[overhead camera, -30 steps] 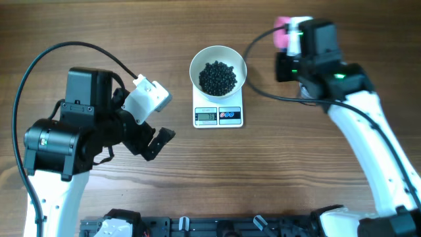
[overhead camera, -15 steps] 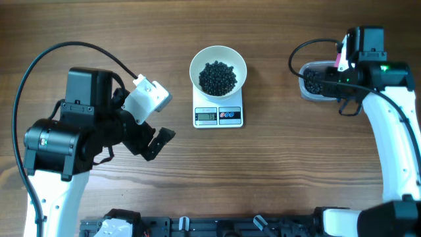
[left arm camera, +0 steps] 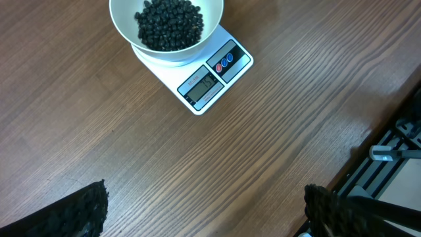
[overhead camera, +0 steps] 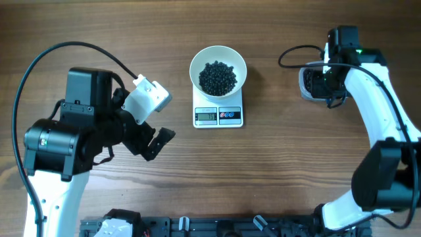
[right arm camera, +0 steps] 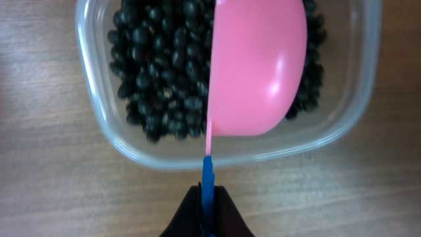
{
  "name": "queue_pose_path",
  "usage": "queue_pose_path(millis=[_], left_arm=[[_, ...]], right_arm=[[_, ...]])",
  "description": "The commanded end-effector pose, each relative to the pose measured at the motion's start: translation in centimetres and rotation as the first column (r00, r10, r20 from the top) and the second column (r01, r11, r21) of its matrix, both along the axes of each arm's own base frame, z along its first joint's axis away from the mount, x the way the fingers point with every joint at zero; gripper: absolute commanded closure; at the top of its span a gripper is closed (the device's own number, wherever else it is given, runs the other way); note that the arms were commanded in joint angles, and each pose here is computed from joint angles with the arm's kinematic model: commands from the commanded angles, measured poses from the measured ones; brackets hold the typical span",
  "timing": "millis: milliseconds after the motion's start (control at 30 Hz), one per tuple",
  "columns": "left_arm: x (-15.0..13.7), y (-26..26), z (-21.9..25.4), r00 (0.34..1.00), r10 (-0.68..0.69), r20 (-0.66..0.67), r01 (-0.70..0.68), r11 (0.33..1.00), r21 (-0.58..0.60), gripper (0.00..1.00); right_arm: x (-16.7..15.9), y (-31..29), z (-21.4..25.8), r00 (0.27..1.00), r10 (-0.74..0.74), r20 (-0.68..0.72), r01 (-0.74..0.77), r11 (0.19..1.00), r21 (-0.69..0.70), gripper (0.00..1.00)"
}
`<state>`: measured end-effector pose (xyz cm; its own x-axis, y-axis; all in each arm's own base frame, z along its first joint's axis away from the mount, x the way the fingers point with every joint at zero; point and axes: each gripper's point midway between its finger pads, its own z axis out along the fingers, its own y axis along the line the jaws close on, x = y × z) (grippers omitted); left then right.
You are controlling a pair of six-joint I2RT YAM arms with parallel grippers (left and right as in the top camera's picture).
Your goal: Scoop item into bowl and weigh 150g on scale
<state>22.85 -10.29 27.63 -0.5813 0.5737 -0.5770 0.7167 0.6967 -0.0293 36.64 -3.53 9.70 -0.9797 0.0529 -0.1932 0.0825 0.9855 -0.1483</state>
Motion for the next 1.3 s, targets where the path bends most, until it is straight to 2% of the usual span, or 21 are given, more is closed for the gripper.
queue_pose_path(millis=[0,367,567,767,900,1267], left_arm=[[0.1,0.0,0.7,1.0,-0.008,0.023,0.008,1.0,-0.009,0.0],[0.1,0.0,0.7,1.0,-0.008,0.023,0.008,1.0,-0.009,0.0],[0.1,0.0,0.7,1.0,-0.008,0.023,0.008,1.0,-0.009,0.0],[0.1,0.0,0.7,1.0,-0.008,0.023,0.008,1.0,-0.009,0.0],[0.1,0.0,0.7,1.0,-0.008,0.023,0.008,1.0,-0.009,0.0],[0.1,0.0,0.7,1.0,-0.008,0.023,0.008,1.0,-0.009,0.0]], right_arm=[[0.9,0.7,-1.1,0.998,0.057,-0.01,-0.057,0.998,0.031,0.96],[0.8,3.9,-1.8,0.972,0.233,-0.007,-0.228,0.955,0.191,0.96],[0.6,3.6,-1.8,0.977,0.215,-0.009,-0.208,0.951,0.228,0.96],[0.7,2.9,-1.4,0.983,0.178,0.033,-0.179,0.92,0.35,0.96],[0.7,3.6,-1.0,0.977,0.201,0.068,-0.211,0.881,0.424,0.96],[-2.0,4.0,-3.1,0.968,0.249,-0.023,-0.213,0.867,0.451,0.96]])
